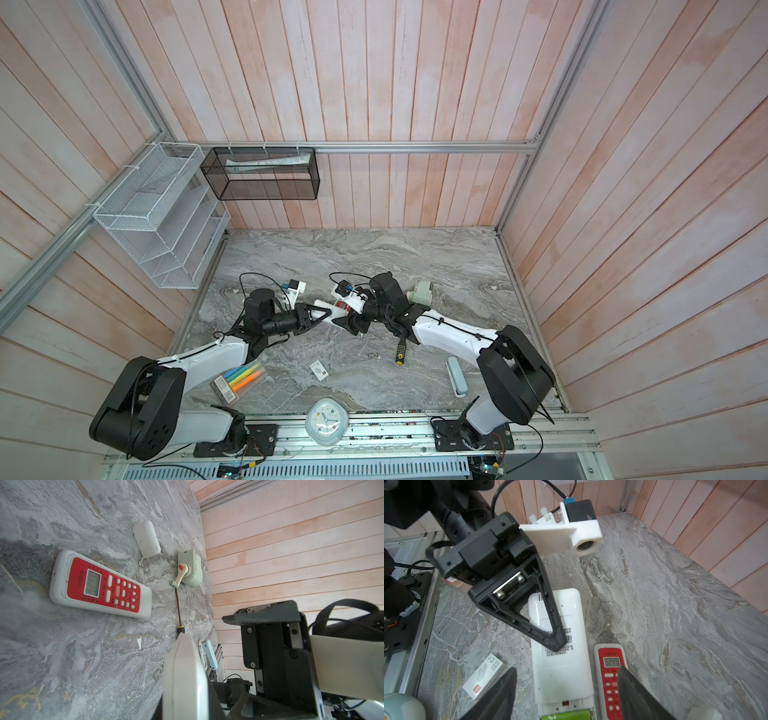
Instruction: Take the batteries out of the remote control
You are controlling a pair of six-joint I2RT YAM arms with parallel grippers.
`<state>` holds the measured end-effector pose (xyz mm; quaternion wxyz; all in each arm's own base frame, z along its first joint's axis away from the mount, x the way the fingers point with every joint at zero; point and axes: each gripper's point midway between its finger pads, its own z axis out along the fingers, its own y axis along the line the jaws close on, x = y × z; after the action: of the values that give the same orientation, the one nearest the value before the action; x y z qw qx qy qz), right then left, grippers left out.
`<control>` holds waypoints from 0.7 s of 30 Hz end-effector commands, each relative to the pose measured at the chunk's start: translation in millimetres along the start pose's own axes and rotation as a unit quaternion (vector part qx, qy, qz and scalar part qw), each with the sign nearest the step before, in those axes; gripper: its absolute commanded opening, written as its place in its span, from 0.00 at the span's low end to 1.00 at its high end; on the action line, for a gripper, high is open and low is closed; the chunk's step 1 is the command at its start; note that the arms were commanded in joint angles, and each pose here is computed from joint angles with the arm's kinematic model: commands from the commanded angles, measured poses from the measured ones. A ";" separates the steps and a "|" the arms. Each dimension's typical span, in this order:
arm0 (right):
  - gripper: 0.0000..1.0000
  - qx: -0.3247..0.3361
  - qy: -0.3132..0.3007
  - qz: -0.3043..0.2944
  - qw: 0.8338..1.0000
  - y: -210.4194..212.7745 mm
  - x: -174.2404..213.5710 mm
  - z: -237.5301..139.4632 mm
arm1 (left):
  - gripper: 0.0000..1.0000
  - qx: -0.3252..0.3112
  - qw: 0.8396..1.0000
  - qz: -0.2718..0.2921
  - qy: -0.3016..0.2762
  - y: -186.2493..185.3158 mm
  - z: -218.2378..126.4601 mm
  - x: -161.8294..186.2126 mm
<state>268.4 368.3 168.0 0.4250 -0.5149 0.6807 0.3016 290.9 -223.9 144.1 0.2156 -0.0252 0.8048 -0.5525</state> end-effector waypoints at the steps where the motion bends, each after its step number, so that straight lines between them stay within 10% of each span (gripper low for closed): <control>1: 0.77 0.012 0.031 -0.004 0.999 -3.5 6.5 10.8 | 0.00 0.012 1.000 0.027 -0.006 -13.2 0.4 -4.9; 21: 0.65 -0.015 0.063 -0.009 0.998 4.6 19.0 34.1 | 0.00 0.012 0.999 0.029 -0.007 -16.8 -0.7 -4.2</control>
<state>269.9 386.7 133.2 0.3783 -0.5379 0.6995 0.2797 289.8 -225.1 145.2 0.2183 -0.0261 0.8065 -0.5489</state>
